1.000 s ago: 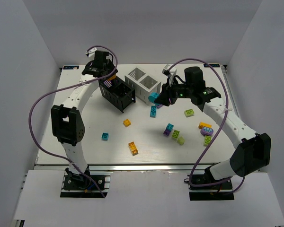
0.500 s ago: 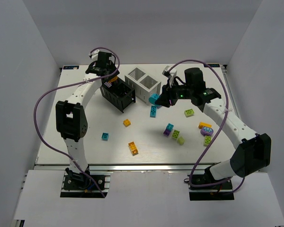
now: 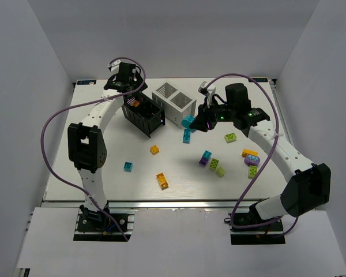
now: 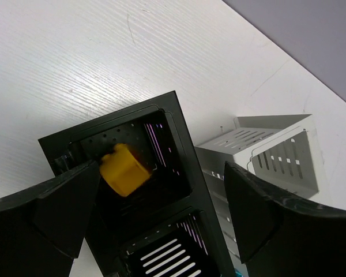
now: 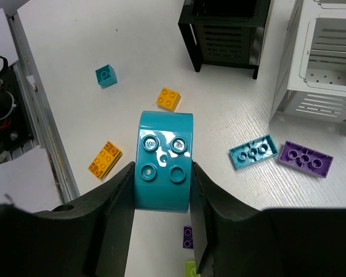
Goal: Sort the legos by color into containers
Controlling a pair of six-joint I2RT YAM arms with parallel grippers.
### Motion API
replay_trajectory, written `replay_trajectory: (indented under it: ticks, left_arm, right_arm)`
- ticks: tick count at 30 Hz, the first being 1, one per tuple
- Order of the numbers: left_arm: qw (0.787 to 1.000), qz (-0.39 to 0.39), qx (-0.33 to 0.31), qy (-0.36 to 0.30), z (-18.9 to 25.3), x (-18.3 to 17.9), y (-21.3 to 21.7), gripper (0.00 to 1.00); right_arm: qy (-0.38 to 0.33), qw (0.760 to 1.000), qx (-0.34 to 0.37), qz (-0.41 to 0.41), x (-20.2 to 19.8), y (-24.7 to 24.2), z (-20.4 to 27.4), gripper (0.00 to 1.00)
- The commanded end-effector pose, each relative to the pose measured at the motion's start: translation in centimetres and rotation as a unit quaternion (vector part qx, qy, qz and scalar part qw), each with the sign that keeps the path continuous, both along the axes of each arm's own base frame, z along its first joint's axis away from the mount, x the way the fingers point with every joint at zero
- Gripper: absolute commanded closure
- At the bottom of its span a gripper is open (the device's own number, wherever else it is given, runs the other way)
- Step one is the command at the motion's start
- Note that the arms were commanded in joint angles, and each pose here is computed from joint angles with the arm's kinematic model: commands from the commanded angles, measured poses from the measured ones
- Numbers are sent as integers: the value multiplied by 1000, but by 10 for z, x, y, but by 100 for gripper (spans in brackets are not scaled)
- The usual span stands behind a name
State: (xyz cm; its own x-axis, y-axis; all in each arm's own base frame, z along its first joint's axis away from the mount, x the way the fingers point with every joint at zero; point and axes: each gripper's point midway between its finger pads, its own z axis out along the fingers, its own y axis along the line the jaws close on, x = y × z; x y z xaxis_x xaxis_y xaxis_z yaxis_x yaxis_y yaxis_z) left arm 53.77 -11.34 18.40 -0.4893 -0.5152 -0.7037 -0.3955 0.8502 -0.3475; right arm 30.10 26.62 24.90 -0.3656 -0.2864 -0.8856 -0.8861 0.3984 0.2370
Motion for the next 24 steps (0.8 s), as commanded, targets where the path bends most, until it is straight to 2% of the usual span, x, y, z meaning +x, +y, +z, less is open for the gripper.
replay_trajectory:
  ticks: [1, 5, 8, 9, 11, 12, 13, 14, 15, 16, 17, 18, 19, 20, 22, 24]
  left_arm:
    - [999, 7, -7, -41, 40, 0, 4, 2]
    - [997, 9, -12, -70, 67, -6, 7, 2]
    - [995, 2, -18, -102, 98, -21, 12, 11]
    - [995, -2, -18, -100, 92, -28, 13, 27]
    - [990, -6, -39, -138, 121, -48, 22, 53]
    - [992, -5, -42, -119, 98, -61, 26, 74]
    - [991, -8, -50, -122, 98, -72, 28, 80]
    - [987, -7, -60, -149, 118, -91, 36, 82]
    - [986, -13, -70, -150, 116, -103, 38, 82]
    - [990, -7, -69, -123, 88, -118, 45, 71]
    - [987, -9, -78, -143, 101, -136, 49, 58]
    - [986, -19, -88, -138, 95, -147, 47, 45]
    - [989, -25, -90, -116, 73, -161, 47, 25]
    - [988, -30, -93, -119, 76, -178, 49, 18]
    - [991, -35, -96, -87, 54, -206, 50, 8]
    - [992, -35, -100, -72, 43, -222, 50, 4]
  right_arm:
    - [-20, 1000, 10, 16, -2, 1, 15, 100]
    - [-42, 999, 3, 30, -1, 1, 15, 100]
    - [-82, 994, -4, 75, -2, 5, 17, 100]
    - [-95, 992, -7, 88, -3, 8, 20, 100]
    - [-130, 985, -24, 112, 3, 13, 15, 100]
    - [-143, 982, -28, 123, 3, 20, 19, 100]
    - [-154, 979, -34, 127, 6, 23, 19, 100]
    - [-164, 977, -49, 128, 14, 28, 11, 100]
    - [-169, 975, -55, 135, 15, 36, 10, 100]
    - [-182, 973, -66, 124, 27, 42, 9, 100]
    - [-188, 972, -70, 121, 32, 47, 10, 100]
    - [-196, 971, -71, 121, 34, 57, 11, 100]
    - [-221, 967, -63, 108, 45, 66, 24, 100]
    - [-219, 969, -76, 88, 58, 71, 16, 100]
    - [-250, 962, -80, 76, 72, 95, 21, 100]
    - [-280, 952, -85, 86, 73, 117, 24, 100]
